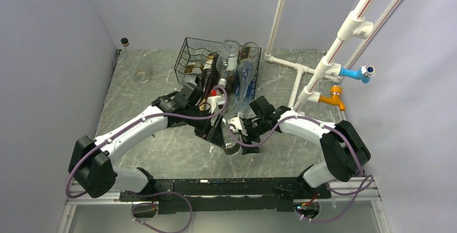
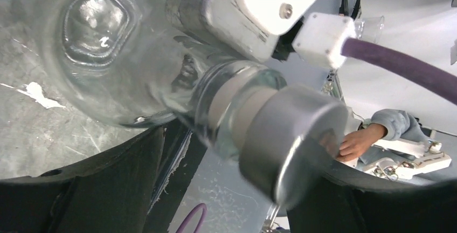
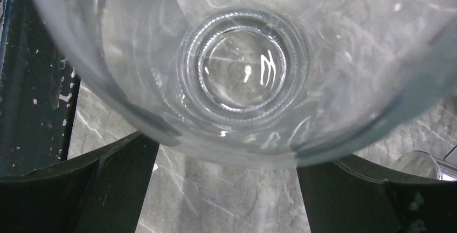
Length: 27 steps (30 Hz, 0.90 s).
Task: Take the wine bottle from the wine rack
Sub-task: Place the wine bottle at the center of the board.
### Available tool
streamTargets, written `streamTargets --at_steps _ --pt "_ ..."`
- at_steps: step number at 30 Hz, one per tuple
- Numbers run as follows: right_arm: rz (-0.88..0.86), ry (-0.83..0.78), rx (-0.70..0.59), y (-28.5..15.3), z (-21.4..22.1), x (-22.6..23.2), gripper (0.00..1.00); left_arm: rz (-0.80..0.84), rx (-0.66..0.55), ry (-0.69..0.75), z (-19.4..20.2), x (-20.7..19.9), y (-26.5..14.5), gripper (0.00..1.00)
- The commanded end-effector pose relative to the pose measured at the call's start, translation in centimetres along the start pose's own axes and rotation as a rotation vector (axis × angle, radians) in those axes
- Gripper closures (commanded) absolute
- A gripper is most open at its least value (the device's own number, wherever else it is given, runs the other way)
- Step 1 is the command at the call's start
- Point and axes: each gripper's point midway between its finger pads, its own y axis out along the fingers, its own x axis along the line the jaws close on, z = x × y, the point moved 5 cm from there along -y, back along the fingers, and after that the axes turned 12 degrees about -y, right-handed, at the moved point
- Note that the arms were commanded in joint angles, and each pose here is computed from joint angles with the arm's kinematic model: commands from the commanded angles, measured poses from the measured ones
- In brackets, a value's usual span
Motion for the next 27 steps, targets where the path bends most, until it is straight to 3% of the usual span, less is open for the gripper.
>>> streamTargets --at_steps 1,10,23,27 --pt "0.008 -0.049 -0.042 -0.9 -1.2 -0.7 0.05 0.01 -0.108 0.121 -0.7 -1.3 -1.5 0.2" --pt "0.019 -0.026 -0.034 -1.7 -0.9 -1.1 0.04 -0.017 -0.312 0.238 -0.9 -2.0 -3.2 0.2" --pt "-0.002 -0.008 -0.076 -2.9 -1.5 -1.2 0.04 -0.07 -0.761 0.628 -2.5 -3.2 -4.3 0.15" --pt "-0.001 0.0 -0.085 -3.2 -1.5 -1.2 0.03 -0.08 -0.845 0.695 -2.8 -3.6 -4.3 0.15"
